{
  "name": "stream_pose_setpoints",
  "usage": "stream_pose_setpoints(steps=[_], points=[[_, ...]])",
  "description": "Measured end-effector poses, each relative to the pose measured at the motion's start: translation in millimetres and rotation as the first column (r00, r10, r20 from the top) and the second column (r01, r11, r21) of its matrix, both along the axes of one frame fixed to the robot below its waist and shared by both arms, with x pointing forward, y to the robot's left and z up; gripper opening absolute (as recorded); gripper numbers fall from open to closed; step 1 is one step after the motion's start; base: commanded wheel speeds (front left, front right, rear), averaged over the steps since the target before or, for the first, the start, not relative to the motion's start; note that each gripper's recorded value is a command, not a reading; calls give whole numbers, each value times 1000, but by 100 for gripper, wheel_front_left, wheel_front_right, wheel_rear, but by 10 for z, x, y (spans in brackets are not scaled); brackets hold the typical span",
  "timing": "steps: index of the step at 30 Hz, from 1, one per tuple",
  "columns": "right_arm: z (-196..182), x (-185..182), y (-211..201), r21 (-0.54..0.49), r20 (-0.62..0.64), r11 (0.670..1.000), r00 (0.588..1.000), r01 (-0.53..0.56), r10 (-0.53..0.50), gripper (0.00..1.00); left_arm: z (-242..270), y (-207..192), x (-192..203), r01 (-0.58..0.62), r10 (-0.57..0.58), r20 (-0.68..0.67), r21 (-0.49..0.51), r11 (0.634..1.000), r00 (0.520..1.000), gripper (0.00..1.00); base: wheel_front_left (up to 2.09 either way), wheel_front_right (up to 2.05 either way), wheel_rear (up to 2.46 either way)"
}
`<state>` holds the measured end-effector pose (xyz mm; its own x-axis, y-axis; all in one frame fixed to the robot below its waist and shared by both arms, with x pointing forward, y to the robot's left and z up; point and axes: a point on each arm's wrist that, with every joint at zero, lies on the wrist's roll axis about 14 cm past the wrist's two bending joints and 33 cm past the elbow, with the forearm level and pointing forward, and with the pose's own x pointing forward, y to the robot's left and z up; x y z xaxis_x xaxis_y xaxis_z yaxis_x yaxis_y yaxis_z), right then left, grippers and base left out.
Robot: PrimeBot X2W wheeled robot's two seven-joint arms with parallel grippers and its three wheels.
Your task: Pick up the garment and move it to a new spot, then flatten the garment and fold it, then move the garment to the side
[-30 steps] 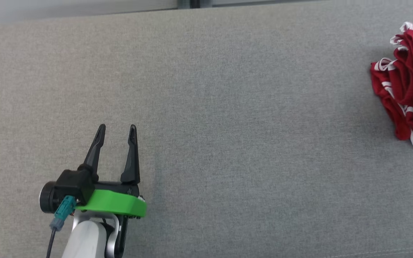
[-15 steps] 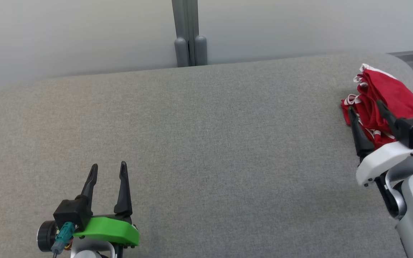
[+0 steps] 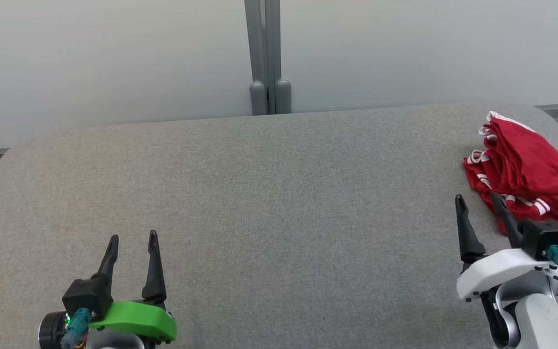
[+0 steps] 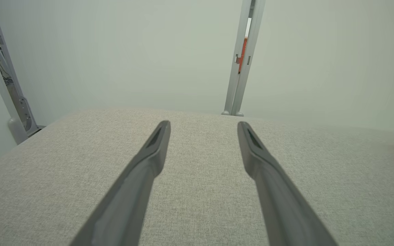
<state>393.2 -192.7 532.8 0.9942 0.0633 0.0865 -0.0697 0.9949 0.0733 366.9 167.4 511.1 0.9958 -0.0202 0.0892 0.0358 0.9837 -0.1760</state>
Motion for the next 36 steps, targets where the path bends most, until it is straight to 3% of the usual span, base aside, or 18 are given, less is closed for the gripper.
stream_pose_setpoints(steps=[26,27,36], points=[[-141,-129,153,16,-51,1000,998,-21,22,100,-55,-82,-16,21,-21,-17,-13,1000,1000,100,0,0,0],[-146,-132,160,16,-52,1000,998,-23,24,0,-57,-82,-18,22,-22,-17,-12,1000,1000,0,0,0,0],[-605,-320,155,58,-192,998,981,-4,15,0,-440,-62,-166,8,-13,-142,-35,999,990,0,0,0,0]])
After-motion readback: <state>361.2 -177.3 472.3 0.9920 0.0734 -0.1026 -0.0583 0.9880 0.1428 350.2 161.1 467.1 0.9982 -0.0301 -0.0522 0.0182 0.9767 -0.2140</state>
